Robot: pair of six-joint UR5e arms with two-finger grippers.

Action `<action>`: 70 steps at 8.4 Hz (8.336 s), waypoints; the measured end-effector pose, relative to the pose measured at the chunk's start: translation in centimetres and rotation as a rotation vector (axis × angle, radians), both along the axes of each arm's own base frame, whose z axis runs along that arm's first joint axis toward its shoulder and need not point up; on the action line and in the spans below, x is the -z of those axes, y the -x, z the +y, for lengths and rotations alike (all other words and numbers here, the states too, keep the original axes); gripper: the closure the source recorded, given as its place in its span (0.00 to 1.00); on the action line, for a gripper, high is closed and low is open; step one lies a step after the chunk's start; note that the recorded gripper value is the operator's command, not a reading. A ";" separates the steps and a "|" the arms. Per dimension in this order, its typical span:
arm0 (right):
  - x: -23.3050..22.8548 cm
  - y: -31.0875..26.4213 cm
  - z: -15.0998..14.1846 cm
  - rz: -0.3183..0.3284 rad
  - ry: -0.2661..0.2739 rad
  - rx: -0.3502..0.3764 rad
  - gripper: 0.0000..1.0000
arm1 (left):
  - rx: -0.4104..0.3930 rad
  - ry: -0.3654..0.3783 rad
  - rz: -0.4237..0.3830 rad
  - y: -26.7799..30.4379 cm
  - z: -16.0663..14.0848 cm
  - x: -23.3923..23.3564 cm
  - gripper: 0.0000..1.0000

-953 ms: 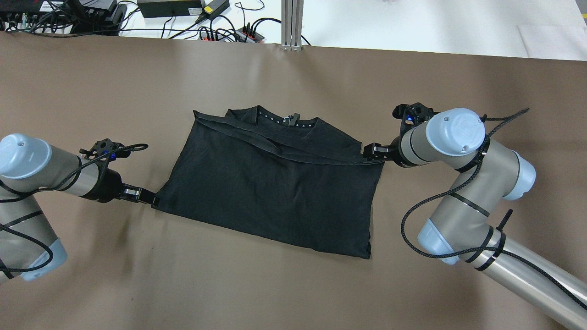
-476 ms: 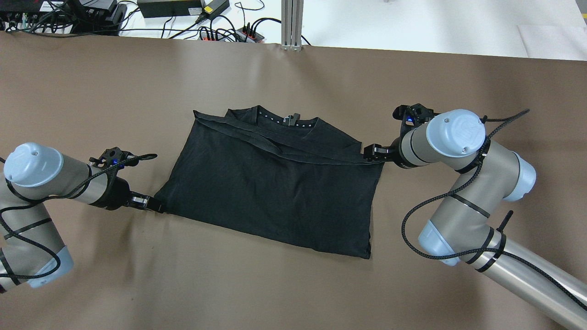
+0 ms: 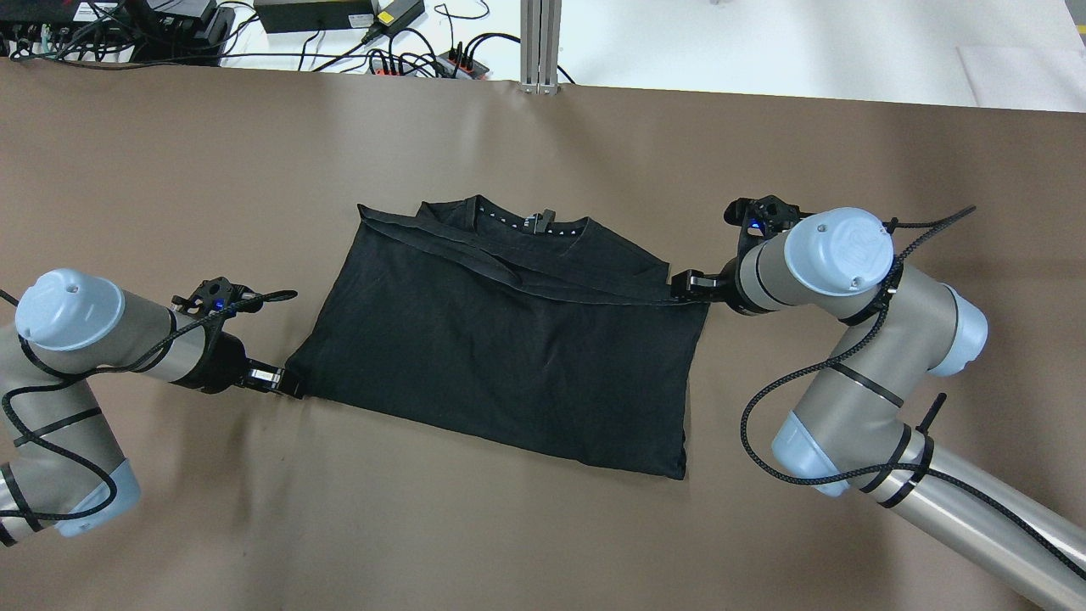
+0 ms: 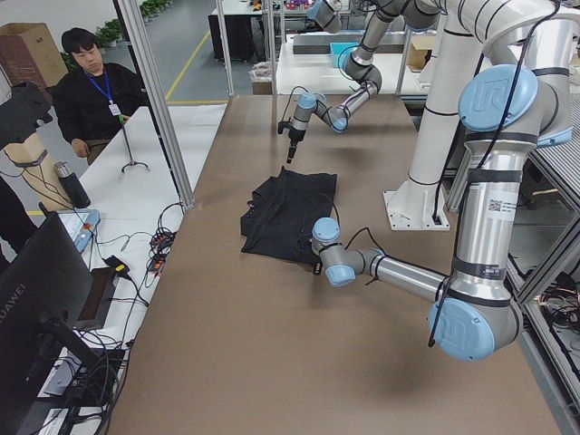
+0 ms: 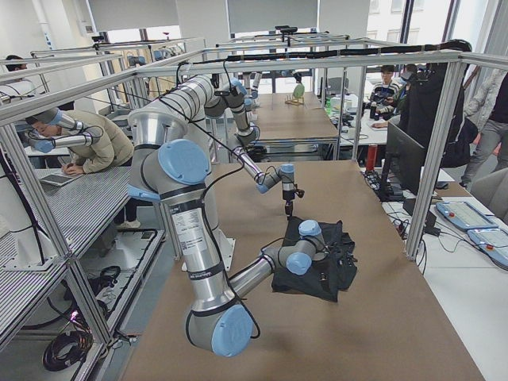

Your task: Fold clothes

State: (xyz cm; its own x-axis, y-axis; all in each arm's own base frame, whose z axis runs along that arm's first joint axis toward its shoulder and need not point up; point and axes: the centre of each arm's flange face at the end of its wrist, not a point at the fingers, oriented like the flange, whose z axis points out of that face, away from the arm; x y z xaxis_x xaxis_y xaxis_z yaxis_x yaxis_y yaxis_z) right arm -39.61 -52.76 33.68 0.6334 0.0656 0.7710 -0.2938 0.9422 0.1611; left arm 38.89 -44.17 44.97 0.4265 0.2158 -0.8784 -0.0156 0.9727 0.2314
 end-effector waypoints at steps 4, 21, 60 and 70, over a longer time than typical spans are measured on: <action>-0.2 0.0 0.2 0.001 0.001 0.001 0.06 | 0.005 -0.010 0.018 0.1 -0.3 1.2 1.00; -0.2 0.4 0.4 0.003 0.001 0.007 0.07 | 0.371 -0.205 -0.325 0.5 -36.3 11.6 0.31; 4.5 8.0 18.6 -0.300 0.086 -0.187 0.05 | 0.376 -0.223 -0.263 2.3 -31.7 9.0 0.31; 9.5 18.5 6.2 0.201 -0.002 -0.108 0.05 | 0.360 -0.221 -0.262 1.3 -30.0 7.5 0.31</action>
State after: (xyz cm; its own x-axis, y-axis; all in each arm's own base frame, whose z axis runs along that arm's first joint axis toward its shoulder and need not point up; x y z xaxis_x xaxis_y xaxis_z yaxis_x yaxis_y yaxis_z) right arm -58.08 -46.57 24.14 0.7639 0.1396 0.6301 -0.3543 0.9068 0.2286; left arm 37.55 -74.15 37.44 0.7086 0.1828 -0.6815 0.2269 0.8555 0.4655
